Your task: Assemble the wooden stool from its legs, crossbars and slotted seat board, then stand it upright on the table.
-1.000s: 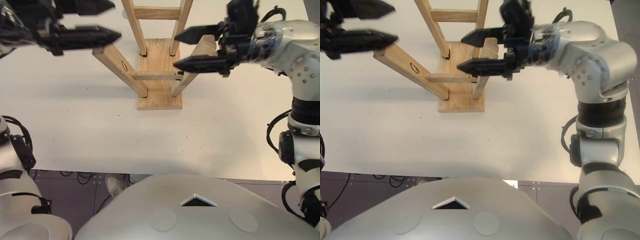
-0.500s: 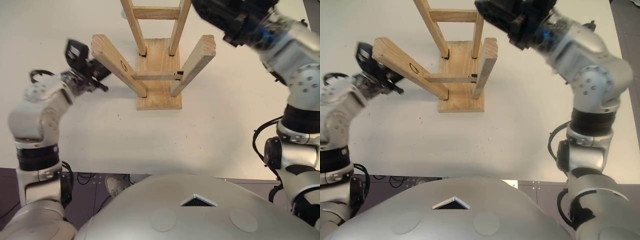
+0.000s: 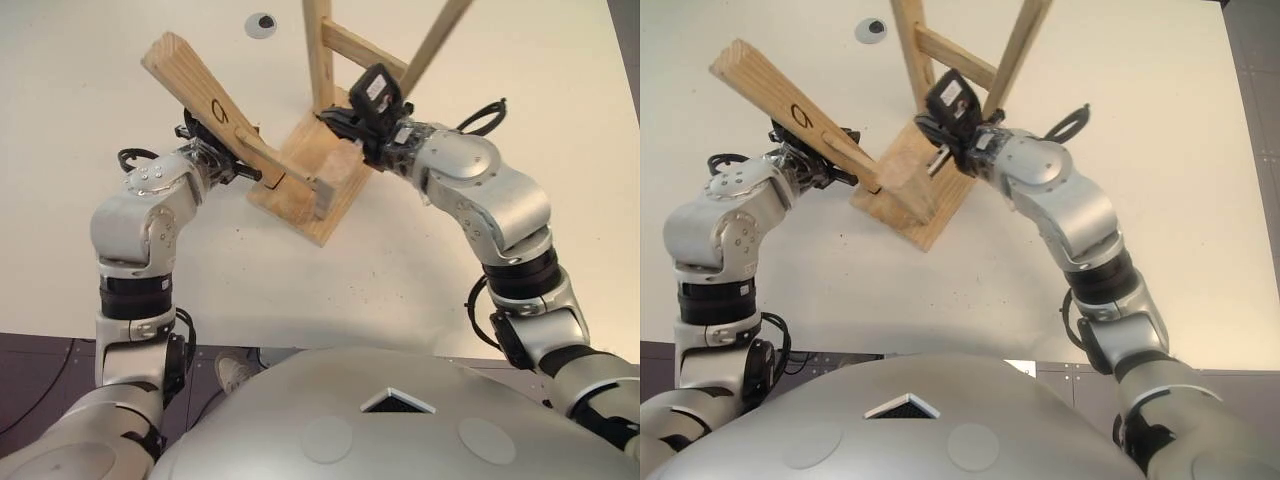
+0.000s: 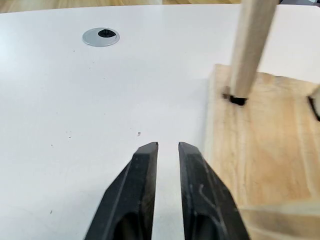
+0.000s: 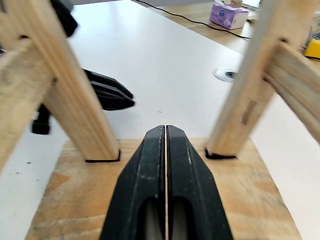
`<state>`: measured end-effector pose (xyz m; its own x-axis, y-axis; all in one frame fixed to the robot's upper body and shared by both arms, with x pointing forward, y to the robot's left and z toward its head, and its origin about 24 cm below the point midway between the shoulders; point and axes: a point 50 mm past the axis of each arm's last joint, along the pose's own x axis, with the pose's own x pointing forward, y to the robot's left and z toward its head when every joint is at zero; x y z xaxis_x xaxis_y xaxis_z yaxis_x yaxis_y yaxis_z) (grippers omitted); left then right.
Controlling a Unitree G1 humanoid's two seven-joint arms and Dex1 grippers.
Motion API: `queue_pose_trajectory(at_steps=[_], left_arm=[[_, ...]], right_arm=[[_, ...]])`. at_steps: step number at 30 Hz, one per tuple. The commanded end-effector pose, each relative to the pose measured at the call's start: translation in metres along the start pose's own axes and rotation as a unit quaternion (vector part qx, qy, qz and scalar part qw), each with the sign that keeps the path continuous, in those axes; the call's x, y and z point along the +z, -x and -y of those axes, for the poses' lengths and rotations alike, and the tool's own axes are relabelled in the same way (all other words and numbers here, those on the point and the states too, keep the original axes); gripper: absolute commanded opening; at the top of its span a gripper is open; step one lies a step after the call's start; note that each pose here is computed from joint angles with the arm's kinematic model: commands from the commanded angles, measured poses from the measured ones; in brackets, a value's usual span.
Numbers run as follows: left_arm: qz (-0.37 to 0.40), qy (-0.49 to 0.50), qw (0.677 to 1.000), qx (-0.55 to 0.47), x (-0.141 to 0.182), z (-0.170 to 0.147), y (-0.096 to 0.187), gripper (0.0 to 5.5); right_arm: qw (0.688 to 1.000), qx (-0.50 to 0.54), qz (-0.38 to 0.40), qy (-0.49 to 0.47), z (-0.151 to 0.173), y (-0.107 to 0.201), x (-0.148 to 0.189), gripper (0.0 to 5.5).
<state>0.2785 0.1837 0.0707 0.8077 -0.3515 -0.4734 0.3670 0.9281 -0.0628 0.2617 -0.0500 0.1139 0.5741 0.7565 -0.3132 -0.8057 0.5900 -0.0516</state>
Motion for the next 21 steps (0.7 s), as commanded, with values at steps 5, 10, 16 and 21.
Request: queue_pose_trajectory(at_steps=[5,10,16,21], left_arm=[[0.070,-0.019,0.996,0.051,0.030,-0.040,-0.038,0.71],[0.109,0.017,0.991,0.072,0.016,-0.062,-0.022,0.71],[0.116,0.030,0.990,0.073,-0.008,-0.072,-0.008,0.71],[0.098,0.013,0.994,0.037,-0.018,-0.075,0.011,0.71]], right_arm=[[0.997,-0.010,0.027,0.077,-0.015,-0.011,0.020,0.03],[0.960,-0.106,0.221,0.139,-0.016,0.004,0.089,0.03],[0.889,-0.198,0.395,-0.116,0.044,0.055,0.163,0.03],[0.831,-0.257,0.439,-0.224,0.135,0.122,0.176,0.03]])
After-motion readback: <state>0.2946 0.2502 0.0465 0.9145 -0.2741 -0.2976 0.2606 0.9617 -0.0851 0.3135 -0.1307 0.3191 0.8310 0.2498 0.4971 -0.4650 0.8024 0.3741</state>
